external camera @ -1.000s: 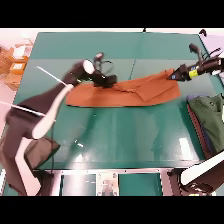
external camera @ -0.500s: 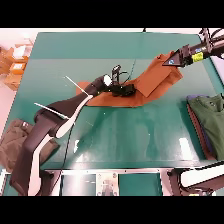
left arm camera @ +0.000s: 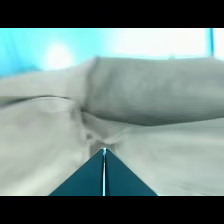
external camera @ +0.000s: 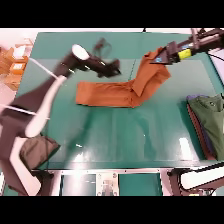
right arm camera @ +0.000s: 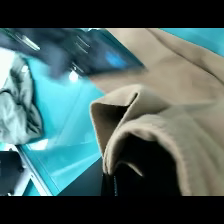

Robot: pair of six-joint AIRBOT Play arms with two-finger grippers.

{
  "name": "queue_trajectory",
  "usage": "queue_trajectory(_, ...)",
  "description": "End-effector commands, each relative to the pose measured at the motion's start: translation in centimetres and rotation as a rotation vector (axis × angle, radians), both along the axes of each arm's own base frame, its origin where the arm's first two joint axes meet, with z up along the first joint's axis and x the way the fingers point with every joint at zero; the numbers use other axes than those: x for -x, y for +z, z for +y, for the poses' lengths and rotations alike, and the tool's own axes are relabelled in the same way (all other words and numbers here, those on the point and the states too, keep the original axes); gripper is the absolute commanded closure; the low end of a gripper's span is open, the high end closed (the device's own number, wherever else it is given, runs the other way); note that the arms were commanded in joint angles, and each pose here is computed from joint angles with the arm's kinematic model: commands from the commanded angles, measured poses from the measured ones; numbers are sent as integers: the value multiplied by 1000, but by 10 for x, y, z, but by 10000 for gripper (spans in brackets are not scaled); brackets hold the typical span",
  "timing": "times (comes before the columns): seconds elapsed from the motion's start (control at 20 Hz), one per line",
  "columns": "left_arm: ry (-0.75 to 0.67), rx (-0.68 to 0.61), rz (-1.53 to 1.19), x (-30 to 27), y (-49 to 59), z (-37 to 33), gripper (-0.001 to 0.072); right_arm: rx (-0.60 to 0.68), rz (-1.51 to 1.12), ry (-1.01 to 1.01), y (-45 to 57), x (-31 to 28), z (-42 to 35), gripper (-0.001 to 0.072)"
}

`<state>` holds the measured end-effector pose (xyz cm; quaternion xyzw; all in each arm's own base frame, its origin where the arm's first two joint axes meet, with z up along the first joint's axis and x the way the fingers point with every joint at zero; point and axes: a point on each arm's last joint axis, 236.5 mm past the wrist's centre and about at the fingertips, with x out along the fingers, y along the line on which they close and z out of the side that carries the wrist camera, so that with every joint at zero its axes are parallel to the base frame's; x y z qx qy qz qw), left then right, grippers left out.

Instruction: Fold the shirts.

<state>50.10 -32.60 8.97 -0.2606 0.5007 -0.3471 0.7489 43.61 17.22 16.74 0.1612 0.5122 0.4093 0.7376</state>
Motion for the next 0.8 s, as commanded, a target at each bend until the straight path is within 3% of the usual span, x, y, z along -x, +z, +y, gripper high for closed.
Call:
queue_trajectory(0.0,7,-23,-24,19,70,97,678,-41,-48,31,-8,-6,83,694)
queue_trajectory(0.3,165,-37,-104,20,125,194,678,-107,-126,-17,-114,-18,281,678)
queue_trajectory(0.35,166,-42,-94,22,124,199,678,-118,-162,-70,-138,-23,310,465)
queue_trajectory(0.4,157,-56,-82,25,120,201,678,-126,-180,-107,-157,-23,330,128)
queue_trajectory(0.55,139,-89,-55,32,112,204,678,-135,-132,-129,-158,-23,329,116)
queue_trajectory(0.65,132,-91,-50,33,111,203,678,-111,-122,-123,-132,-43,280,219)
queue_trajectory(0.75,137,-97,-52,32,110,205,678,-70,-100,-154,-107,-68,206,221)
